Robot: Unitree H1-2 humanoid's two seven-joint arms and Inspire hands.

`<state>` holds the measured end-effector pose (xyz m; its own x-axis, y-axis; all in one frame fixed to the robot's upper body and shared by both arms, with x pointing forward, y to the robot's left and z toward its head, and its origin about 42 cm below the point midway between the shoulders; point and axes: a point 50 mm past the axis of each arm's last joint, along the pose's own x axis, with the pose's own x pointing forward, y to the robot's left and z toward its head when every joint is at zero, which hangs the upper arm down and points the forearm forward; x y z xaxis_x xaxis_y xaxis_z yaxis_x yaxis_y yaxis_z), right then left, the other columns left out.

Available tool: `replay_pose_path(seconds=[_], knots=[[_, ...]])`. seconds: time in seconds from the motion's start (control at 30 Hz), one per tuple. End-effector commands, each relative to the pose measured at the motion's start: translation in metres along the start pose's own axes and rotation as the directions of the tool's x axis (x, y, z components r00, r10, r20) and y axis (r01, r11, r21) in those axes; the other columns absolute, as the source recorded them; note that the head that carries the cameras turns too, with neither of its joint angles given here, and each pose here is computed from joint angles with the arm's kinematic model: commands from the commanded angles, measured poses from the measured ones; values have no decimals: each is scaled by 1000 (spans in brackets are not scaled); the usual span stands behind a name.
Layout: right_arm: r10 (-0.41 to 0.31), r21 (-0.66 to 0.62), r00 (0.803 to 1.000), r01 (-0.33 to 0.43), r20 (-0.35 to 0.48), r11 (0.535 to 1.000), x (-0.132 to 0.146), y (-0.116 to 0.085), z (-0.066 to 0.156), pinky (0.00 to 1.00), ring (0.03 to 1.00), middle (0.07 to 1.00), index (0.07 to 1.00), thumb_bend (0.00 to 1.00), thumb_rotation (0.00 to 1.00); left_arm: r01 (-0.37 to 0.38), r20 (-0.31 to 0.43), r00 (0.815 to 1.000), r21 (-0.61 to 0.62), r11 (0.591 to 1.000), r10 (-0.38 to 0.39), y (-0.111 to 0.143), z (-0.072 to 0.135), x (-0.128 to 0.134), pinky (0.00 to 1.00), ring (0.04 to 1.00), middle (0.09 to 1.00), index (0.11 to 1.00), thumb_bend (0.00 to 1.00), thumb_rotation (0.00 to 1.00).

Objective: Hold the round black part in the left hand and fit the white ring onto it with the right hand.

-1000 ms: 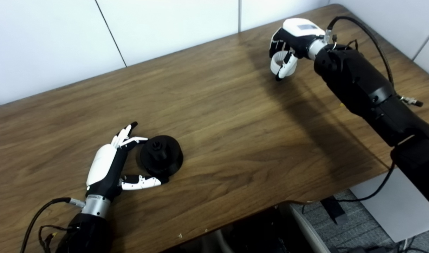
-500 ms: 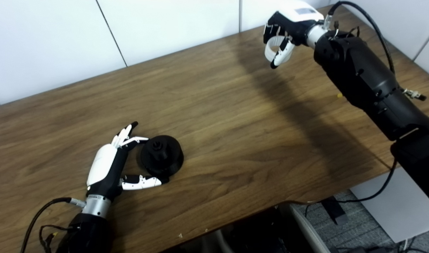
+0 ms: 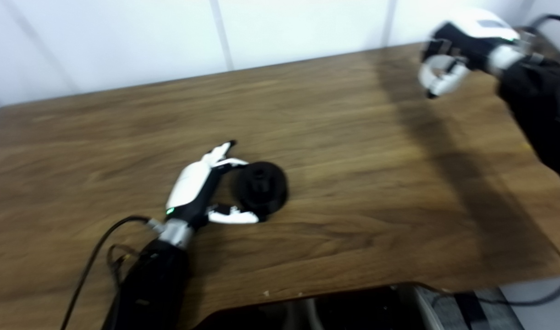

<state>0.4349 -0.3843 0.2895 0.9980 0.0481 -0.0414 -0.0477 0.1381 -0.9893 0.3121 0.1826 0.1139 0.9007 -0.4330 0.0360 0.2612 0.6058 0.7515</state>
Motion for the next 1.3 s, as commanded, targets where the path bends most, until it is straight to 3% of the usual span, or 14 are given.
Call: replay_pose_path(seconds=[0.0,0.2,0.43,0.77,0.97,1.03,1.1,1.27], knots=[[-115,-19,993,116,37,993,0,-37,-9,390,475,464,498,530,0,23,39,999,0,1000,-23,-11,16,9,1000,1000,1000,632,981,369],[-111,-44,992,113,56,993,2,-38,-18,322,413,441,509,529,0,21,45,999,-1,1000,-21,-14,21,13,1000,1000,1000,632,980,369],[-109,-33,991,112,80,993,0,-40,-12,307,400,442,506,529,0,22,38,999,-6,1000,-21,-14,22,13,1000,1000,1000,632,983,372],[-107,-27,983,112,149,993,-18,-42,17,448,505,495,488,530,0,18,43,999,-1,1000,-18,-14,21,14,1000,1000,1000,633,981,375],[-112,-5,973,116,202,993,-31,-43,32,626,553,515,477,528,0,20,46,999,-2,1000,-20,-14,21,15,1000,1000,1000,631,978,376],[-137,23,965,135,224,991,-35,-42,38,475,494,499,485,529,0,20,47,999,-4,1000,-20,-14,21,15,1000,1000,1000,631,981,378],[-151,34,956,147,250,989,-38,-41,46,567,420,510,516,518,0,21,47,999,-3,1000,-21,-13,21,15,1000,1000,1000,631,981,377],[-157,40,937,153,310,987,-46,-39,63,674,404,507,524,516,0,22,45,999,-2,1000,-22,-12,21,15,1000,1000,1000,630,981,378]])
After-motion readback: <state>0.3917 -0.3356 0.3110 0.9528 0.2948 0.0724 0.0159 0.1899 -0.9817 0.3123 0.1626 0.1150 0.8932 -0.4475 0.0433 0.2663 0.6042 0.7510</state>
